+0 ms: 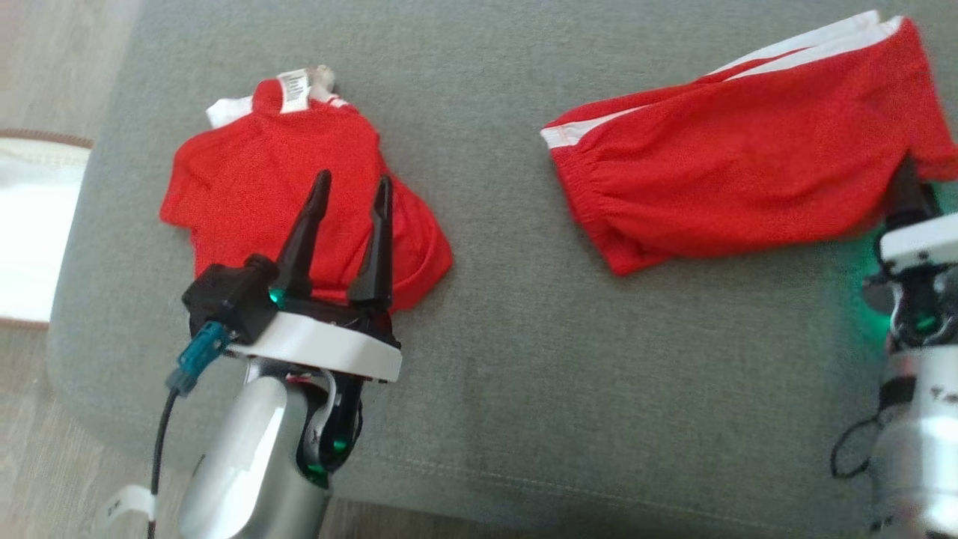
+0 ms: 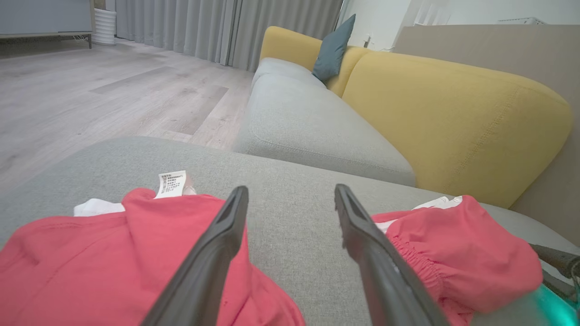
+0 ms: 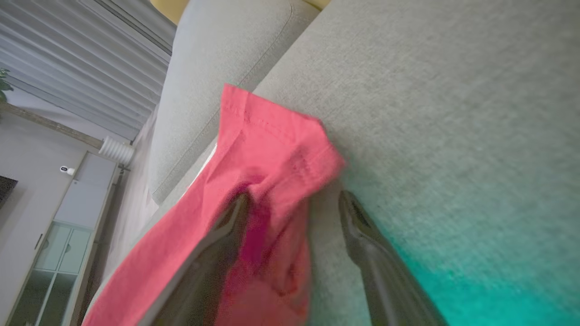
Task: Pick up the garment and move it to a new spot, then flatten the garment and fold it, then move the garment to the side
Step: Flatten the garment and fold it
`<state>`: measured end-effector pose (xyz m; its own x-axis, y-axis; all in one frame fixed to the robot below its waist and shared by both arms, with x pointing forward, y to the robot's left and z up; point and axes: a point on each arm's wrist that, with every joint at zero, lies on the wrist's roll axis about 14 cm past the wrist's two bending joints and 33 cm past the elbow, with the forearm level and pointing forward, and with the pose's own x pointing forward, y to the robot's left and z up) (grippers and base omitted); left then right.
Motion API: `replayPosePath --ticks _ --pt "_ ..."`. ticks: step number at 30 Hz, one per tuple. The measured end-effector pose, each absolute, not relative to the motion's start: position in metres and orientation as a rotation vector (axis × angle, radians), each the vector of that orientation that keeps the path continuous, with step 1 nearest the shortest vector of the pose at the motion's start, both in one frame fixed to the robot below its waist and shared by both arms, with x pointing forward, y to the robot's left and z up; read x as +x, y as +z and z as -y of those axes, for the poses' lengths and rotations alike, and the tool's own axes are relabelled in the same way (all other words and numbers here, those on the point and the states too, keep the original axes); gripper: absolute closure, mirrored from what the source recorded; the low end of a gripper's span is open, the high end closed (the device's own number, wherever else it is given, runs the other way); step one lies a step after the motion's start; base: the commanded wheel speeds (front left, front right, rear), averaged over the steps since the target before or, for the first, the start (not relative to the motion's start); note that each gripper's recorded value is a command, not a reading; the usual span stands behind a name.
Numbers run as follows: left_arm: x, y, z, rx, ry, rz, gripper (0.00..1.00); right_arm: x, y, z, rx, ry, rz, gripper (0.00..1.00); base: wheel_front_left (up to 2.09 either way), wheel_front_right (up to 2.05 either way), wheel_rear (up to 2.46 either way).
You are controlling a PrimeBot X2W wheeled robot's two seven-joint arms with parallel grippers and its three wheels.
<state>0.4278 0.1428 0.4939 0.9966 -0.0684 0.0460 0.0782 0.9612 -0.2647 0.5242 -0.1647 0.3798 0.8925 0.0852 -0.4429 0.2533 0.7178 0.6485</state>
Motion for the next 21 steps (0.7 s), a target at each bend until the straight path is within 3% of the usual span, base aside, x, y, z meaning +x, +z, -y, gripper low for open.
replayPosePath --ticks 19,20,21 --pt "0.432 0.481 -0.169 -0.264 0.008 0.006 0.0 0.594 0.369 0.141 0.683 -0.099 -0.549 0.0 0.0 0.0 0.0" --pt "0.433 0.481 -0.169 -0.264 0.008 0.008 0.0 0.596 0.369 0.141 0.677 -0.098 -0.552 0.04 0.0 0.0 0.0" --pt "0.434 0.481 -0.169 -0.266 0.01 0.009 0.0 0.597 0.369 0.141 0.671 -0.097 -0.554 0.51 0.0 0.0 0.0"
